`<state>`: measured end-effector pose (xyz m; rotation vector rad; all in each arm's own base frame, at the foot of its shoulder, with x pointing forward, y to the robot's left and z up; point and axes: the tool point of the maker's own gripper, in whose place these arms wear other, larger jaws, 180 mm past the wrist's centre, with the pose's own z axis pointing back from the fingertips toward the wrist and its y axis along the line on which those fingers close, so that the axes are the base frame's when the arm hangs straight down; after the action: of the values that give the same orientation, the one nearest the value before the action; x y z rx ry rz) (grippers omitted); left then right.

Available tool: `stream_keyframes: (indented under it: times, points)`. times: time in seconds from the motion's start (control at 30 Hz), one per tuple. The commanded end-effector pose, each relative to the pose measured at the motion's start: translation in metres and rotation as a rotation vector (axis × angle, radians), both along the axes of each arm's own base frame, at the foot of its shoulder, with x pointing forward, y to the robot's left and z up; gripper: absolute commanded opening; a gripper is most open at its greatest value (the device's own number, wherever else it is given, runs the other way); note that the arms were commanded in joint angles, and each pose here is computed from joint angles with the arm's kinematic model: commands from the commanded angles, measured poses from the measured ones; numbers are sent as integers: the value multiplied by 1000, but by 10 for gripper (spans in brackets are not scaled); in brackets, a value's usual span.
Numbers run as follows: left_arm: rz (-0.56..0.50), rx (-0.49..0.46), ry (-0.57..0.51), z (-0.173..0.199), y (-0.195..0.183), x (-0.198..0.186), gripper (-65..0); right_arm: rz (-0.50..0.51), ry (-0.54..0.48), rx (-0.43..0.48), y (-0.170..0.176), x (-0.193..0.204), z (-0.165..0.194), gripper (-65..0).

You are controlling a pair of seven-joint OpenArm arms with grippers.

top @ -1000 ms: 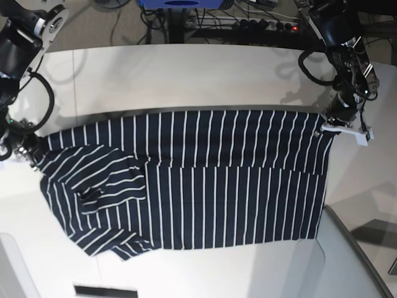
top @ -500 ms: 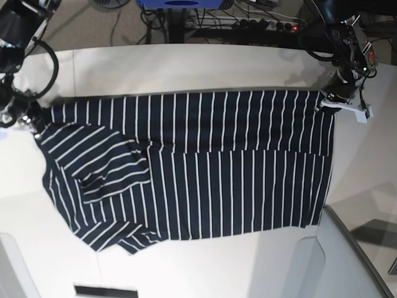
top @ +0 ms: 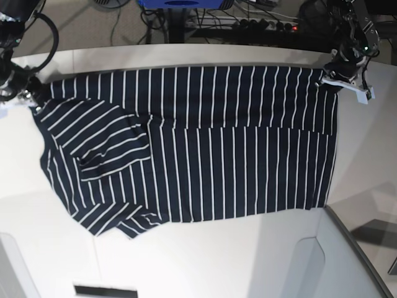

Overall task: Layout the t-shirt on the table in an organized manner, then fold the t-shirt properly
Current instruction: 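Drag the held shirt edge with both grippers away from the shirt body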

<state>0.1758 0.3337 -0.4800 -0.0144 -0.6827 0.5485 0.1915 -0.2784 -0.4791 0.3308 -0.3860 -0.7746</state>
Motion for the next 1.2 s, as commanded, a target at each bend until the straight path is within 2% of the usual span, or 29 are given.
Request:
stream_keyframes:
  times: [0.0,0.23,0.73,0.9,1.17]
  points:
    - [8,41,-39,13,13,8,-650,-4,-31,-40,-13,5,9,-650]
    - [9,81,-69,17,13,-5,-650,-8,-45,-84,-9,-14,12,-650]
    - [13,80,-56,13,14,-12,-650,-19,-30,-73,-3,-20,7,-650]
    - [14,80,-57,13,14,-11,-650,-97,-28,-81,-19,-34,8,-650]
    - [11,82,-61,14,14,-9,-650,-100,-7,-76,-17,-43,4,-650]
